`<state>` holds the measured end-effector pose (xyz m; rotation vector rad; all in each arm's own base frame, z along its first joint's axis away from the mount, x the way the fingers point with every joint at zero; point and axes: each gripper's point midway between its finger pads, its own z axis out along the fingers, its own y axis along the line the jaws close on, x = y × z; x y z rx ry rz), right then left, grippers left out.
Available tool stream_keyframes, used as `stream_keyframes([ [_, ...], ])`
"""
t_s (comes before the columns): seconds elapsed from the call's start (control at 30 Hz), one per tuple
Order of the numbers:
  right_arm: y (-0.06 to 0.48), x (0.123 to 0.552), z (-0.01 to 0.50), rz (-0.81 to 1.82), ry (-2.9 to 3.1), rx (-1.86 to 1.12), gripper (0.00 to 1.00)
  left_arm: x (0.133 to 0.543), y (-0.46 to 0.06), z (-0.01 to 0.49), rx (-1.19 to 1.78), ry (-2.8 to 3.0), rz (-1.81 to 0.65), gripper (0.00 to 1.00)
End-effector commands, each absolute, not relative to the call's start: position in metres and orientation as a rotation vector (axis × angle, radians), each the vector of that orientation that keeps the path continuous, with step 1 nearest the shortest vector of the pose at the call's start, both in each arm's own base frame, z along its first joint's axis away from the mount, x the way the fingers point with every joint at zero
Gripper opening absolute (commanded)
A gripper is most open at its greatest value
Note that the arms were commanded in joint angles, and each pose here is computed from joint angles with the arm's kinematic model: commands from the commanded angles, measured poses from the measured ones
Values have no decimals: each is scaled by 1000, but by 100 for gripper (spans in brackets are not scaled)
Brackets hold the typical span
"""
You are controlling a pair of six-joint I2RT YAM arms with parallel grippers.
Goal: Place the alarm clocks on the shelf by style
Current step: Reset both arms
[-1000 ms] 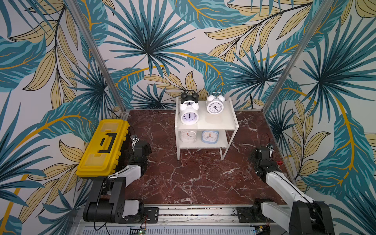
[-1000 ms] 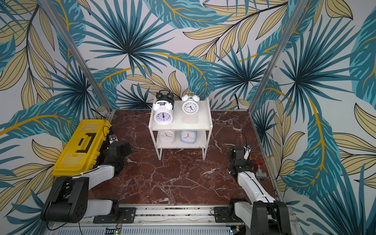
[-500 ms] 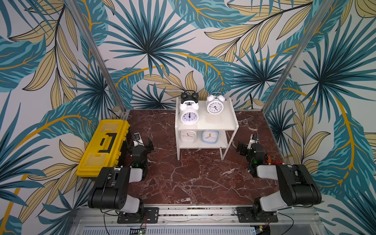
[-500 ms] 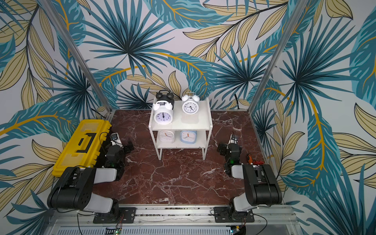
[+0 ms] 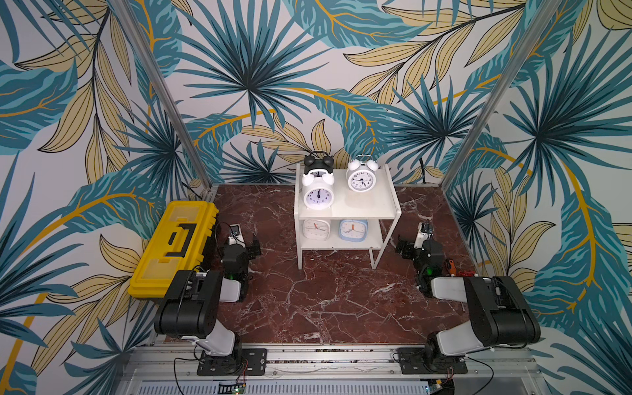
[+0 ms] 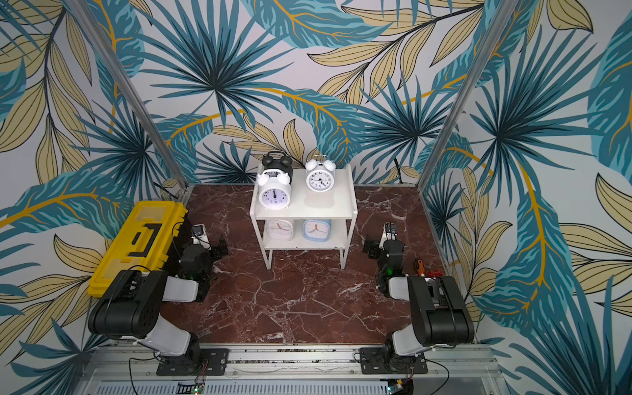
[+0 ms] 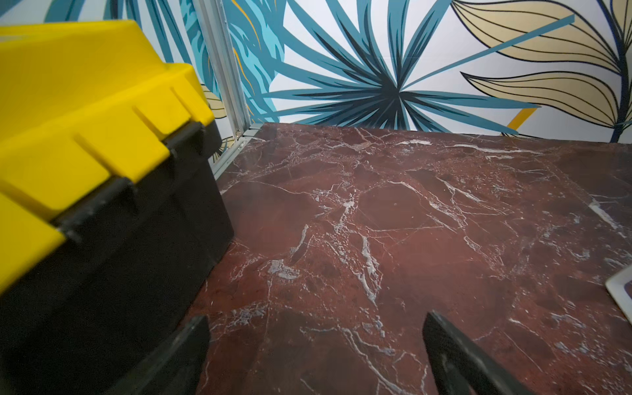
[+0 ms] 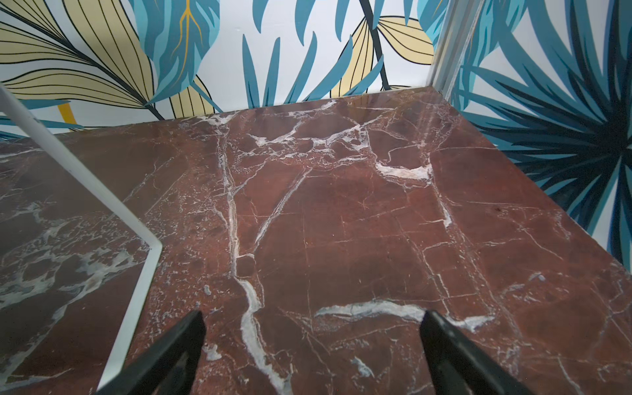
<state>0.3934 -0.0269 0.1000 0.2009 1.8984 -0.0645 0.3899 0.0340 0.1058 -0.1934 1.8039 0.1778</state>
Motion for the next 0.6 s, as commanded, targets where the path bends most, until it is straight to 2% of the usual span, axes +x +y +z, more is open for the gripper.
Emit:
stream_keyframes([
  [0.0, -23, 398, 111, -59, 1866, 177, 100, 397, 30, 121, -163, 1752, 186, 100],
  [0.57, -20, 399, 110, -66, 1877, 157, 99, 398, 29, 121, -161, 1752, 185, 100],
])
